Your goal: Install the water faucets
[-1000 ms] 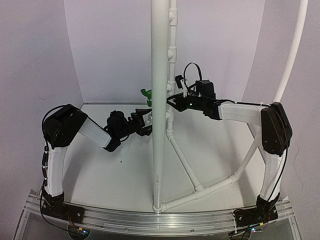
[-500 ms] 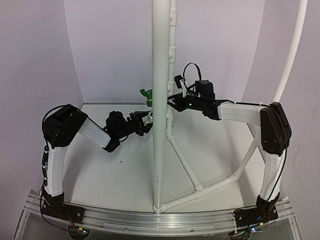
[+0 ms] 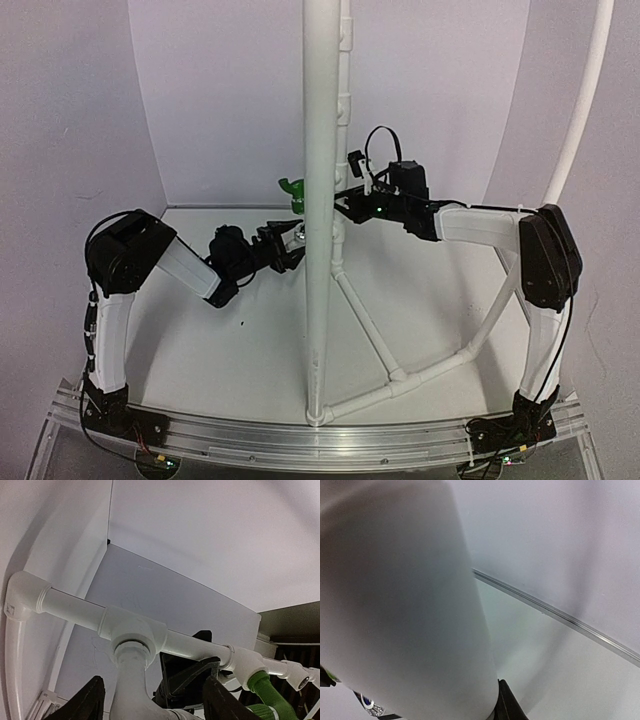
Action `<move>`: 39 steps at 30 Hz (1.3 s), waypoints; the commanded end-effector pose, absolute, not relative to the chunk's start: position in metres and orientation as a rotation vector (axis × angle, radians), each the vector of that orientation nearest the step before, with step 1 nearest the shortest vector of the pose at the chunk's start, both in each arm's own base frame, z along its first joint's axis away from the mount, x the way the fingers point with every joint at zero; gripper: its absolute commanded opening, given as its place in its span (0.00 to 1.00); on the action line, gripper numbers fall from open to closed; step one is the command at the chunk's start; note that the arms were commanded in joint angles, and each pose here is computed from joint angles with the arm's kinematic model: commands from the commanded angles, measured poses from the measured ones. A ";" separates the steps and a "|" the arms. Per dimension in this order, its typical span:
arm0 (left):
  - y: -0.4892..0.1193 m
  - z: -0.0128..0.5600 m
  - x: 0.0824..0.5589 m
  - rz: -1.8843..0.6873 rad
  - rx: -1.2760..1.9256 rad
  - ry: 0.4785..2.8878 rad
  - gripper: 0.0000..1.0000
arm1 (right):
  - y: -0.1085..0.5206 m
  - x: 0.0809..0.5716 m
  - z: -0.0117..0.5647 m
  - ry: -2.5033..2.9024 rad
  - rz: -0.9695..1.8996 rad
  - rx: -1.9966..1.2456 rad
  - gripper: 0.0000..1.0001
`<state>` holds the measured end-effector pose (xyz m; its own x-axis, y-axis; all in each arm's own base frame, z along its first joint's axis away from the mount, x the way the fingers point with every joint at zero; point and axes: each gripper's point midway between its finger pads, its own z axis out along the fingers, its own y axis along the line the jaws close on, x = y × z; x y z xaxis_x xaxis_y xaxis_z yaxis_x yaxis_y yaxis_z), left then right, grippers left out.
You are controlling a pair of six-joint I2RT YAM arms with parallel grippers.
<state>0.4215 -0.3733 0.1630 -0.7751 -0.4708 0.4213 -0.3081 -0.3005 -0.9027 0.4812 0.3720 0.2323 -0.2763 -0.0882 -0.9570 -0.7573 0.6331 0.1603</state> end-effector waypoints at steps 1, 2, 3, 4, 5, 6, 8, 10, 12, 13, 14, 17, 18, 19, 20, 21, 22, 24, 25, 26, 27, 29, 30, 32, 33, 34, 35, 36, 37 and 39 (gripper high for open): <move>-0.373 0.195 0.409 -2.464 -1.161 1.703 0.69 | 0.391 0.457 0.209 1.877 0.937 -0.674 0.00; -0.372 0.198 0.407 -2.470 -1.159 1.702 0.69 | 0.391 0.458 0.209 1.876 0.935 -0.673 0.00; -0.372 0.200 0.404 -2.475 -1.158 1.706 0.69 | 0.391 0.458 0.209 1.876 0.934 -0.673 0.00; -0.371 0.203 0.403 -2.478 -1.157 1.707 0.69 | 0.391 0.458 0.209 1.876 0.934 -0.674 0.00; -0.371 0.206 0.401 -2.481 -1.155 1.708 0.69 | 0.391 0.458 0.209 1.876 0.933 -0.674 0.00; -0.370 0.209 0.399 -2.483 -1.154 1.710 0.69 | 0.391 0.458 0.209 1.875 0.932 -0.674 0.00; -0.369 0.213 0.397 -2.490 -1.149 1.714 0.68 | 0.390 0.458 0.209 1.875 0.932 -0.674 0.00; -0.369 0.216 0.396 -2.496 -1.153 1.712 0.68 | 0.391 0.458 0.208 1.877 0.933 -0.674 0.00; -0.368 0.219 0.396 -2.502 -1.153 1.705 0.67 | 0.391 0.458 0.208 1.877 0.935 -0.673 0.00; -0.368 0.220 0.396 -2.505 -1.153 1.702 0.66 | 0.391 0.458 0.208 1.877 0.936 -0.673 0.00; -0.369 0.220 0.397 -2.507 -1.155 1.702 0.65 | 0.392 0.458 0.208 1.877 0.936 -0.673 0.00; -0.371 0.221 0.399 -2.514 -1.152 1.696 0.60 | 0.391 0.459 0.209 1.876 0.935 -0.672 0.00; -0.371 0.220 0.400 -2.516 -1.151 1.695 0.58 | 0.391 0.459 0.209 1.876 0.934 -0.672 0.00; -0.371 0.220 0.400 -2.516 -1.152 1.693 0.55 | 0.391 0.458 0.209 1.876 0.934 -0.673 0.00; -0.371 0.219 0.400 -2.514 -1.155 1.691 0.52 | 0.391 0.458 0.208 1.876 0.933 -0.674 0.00; -0.371 0.218 0.400 -2.512 -1.158 1.692 0.49 | 0.391 0.458 0.209 1.875 0.933 -0.674 0.00; -0.370 0.216 0.400 -2.510 -1.161 1.691 0.46 | 0.391 0.458 0.208 1.876 0.932 -0.674 0.00; -0.369 0.214 0.400 -2.505 -1.169 1.688 0.40 | 0.391 0.458 0.208 1.877 0.933 -0.675 0.00; -0.369 0.212 0.400 -2.502 -1.173 1.689 0.38 | 0.391 0.457 0.208 1.877 0.934 -0.676 0.00; -0.368 0.210 0.400 -2.497 -1.178 1.689 0.35 | 0.391 0.457 0.208 1.876 0.935 -0.677 0.00; -0.367 0.208 0.399 -2.491 -1.185 1.690 0.33 | 0.391 0.457 0.208 1.876 0.936 -0.677 0.00; -0.366 0.204 0.398 -2.485 -1.193 1.697 0.31 | 0.392 0.457 0.208 1.875 0.937 -0.678 0.00; -0.366 0.203 0.398 -2.482 -1.197 1.699 0.30 | 0.391 0.458 0.208 1.875 0.937 -0.678 0.00; -0.365 0.199 0.397 -2.477 -1.205 1.697 0.32 | 0.391 0.458 0.208 1.876 0.937 -0.678 0.00; -0.363 0.198 0.397 -2.474 -1.211 1.690 0.37 | 0.391 0.457 0.208 1.875 0.936 -0.679 0.00; -0.362 0.197 0.396 -2.468 -1.220 1.686 0.43 | 0.391 0.457 0.209 1.873 0.936 -0.679 0.00; -0.360 0.195 0.396 -2.461 -1.231 1.684 0.51 | 0.391 0.457 0.209 1.872 0.935 -0.680 0.00; -0.358 0.193 0.396 -2.454 -1.242 1.680 0.60 | 0.391 0.458 0.209 1.872 0.935 -0.680 0.00; -0.358 0.192 0.396 -2.445 -1.250 1.685 0.65 | 0.391 0.458 0.209 1.873 0.934 -0.679 0.00; -0.356 0.190 0.396 -2.426 -1.257 1.693 0.75 | 0.391 0.457 0.209 1.873 0.934 -0.681 0.00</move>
<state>0.3973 -0.3652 0.1756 -0.7847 -0.4404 0.4361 -0.3146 -0.3233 -0.8925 0.4814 0.3720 0.2323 -0.2741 -0.0892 -0.9575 -0.7573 0.6337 0.1578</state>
